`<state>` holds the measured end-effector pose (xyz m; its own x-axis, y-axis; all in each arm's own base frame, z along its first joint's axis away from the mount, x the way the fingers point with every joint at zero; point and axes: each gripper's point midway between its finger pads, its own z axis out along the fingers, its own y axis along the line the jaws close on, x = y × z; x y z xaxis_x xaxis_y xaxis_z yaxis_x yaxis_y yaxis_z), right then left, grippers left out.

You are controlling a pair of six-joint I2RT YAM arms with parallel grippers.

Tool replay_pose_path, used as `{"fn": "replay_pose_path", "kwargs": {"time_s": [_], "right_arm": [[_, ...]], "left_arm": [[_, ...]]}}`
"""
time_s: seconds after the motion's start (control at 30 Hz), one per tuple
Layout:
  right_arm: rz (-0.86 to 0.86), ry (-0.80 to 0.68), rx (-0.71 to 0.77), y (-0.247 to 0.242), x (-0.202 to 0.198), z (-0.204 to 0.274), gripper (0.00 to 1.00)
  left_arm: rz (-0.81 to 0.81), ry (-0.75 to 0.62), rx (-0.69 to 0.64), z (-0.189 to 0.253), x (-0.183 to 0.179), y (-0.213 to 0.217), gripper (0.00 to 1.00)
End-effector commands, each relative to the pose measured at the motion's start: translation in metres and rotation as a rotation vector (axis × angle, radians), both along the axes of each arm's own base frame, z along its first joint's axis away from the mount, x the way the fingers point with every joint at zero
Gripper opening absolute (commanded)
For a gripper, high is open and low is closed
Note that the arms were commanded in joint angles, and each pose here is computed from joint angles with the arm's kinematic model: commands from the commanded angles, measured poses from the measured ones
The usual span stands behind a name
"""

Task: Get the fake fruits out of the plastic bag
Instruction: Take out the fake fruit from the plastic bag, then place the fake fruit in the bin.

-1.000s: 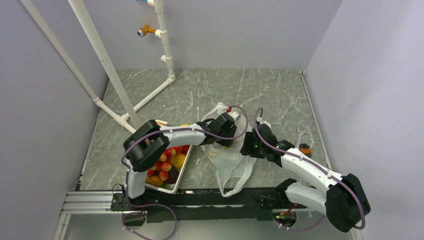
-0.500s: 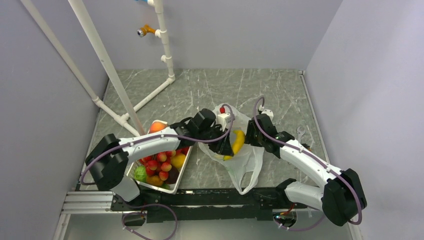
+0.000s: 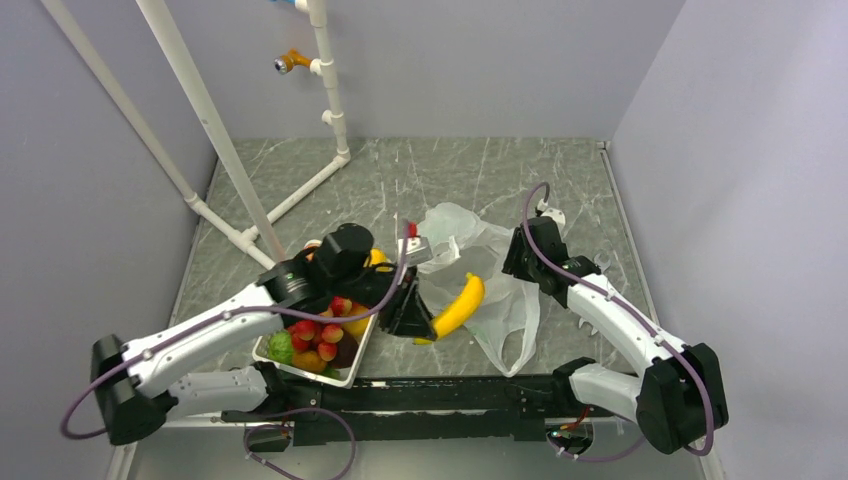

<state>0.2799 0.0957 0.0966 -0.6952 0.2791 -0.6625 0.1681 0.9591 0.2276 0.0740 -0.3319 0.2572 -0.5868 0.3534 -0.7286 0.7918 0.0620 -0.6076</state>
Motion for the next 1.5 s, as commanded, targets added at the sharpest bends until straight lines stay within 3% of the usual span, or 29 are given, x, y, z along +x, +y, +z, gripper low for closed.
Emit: {"fn": "replay_pose_path", "kwargs": {"time_s": [0.0,0.27,0.43,0.67,1.07,1.23,1.37,1.47], "right_arm": [[0.019,-0.067,0.021,0.003,0.012,0.022,0.47],[0.042,-0.043,0.042,0.008,0.012,0.014,0.47],[0.049,-0.043,0.050,0.011,0.013,0.014,0.47],[0.061,-0.038,0.042,0.011,0.014,0.016,0.47],[0.064,-0.040,0.036,0.009,0.010,0.015,0.46],[0.069,-0.041,0.032,0.009,0.011,0.014,0.46],[0.071,-0.040,0.030,0.009,0.011,0.014,0.46],[0.069,-0.044,0.026,0.008,0.010,0.015,0.46]], "left_arm": [[0.014,-0.084,0.049,0.012,-0.013,0.035,0.08],[0.434,-0.232,0.387,-0.006,0.019,0.134,0.00],[0.686,-0.251,0.418,-0.004,0.036,0.172,0.00],[0.918,-0.160,0.466,-0.004,0.056,0.185,0.00],[0.924,0.011,0.573,-0.021,0.109,0.170,0.00],[0.828,0.045,0.606,-0.038,0.119,0.152,0.00],[0.836,0.082,0.645,-0.051,0.123,0.157,0.00],[0.859,0.120,0.603,-0.055,0.122,0.156,0.01]]}}
